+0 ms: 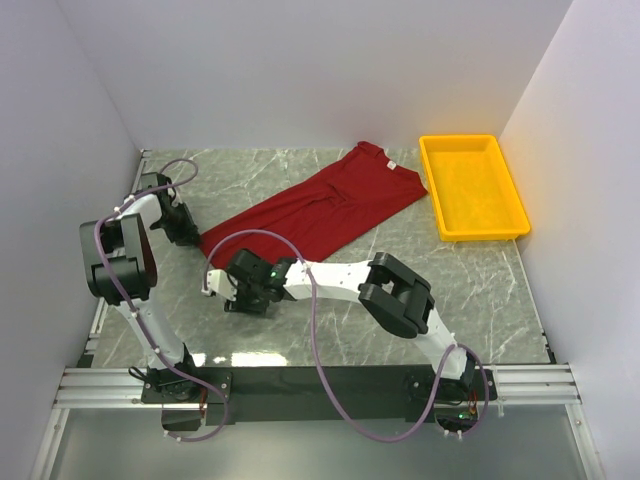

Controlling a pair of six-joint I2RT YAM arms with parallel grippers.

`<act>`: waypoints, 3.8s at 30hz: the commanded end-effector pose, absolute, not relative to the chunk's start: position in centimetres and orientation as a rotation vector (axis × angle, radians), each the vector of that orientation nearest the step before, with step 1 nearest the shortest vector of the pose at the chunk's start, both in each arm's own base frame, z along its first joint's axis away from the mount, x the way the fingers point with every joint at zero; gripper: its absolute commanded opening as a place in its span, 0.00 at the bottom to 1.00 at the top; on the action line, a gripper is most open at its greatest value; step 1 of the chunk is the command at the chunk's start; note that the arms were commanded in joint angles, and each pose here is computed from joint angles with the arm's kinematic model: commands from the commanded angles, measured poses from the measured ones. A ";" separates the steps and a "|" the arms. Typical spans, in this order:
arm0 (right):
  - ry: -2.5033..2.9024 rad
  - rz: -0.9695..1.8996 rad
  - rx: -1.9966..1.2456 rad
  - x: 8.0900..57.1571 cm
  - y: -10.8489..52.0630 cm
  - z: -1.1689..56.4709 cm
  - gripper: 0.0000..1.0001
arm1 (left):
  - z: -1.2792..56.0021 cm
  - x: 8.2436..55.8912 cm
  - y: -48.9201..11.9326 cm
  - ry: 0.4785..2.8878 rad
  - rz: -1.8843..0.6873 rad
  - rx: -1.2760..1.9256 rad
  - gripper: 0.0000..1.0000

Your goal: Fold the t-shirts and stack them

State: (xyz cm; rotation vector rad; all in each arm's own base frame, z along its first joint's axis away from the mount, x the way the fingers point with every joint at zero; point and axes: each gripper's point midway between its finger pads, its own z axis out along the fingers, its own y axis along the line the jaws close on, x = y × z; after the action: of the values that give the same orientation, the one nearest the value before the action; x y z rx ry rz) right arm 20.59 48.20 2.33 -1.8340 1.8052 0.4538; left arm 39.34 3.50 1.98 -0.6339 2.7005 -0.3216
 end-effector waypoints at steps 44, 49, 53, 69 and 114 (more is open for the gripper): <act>1.831 0.993 -1.531 22.7 44.7 13.8 0.00 | 10.8 38.8 -2.1 2.496 -0.656 -0.699 0.01; 1.859 1.028 -1.438 23.8 43.7 14.7 0.00 | 11.3 39.0 -3.5 2.506 -0.753 -0.797 0.01; 1.879 1.013 -1.376 25.2 42.3 14.8 0.00 | 12.0 39.6 -4.7 2.489 -0.825 -0.850 0.01; 1.961 1.106 -1.147 28.6 39.7 15.5 0.00 | 16.5 45.3 -6.9 2.375 -0.892 -0.884 0.01; 2.235 1.060 -0.463 37.9 28.7 11.2 0.00 | 14.0 55.3 -17.5 2.333 -1.115 -0.968 0.01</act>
State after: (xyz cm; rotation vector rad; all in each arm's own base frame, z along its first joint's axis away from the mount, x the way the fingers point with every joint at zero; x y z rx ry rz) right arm 37.21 29.05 10.29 -0.4814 2.2776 1.0769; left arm 53.80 -16.01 11.81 -1.0156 2.3913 -1.0587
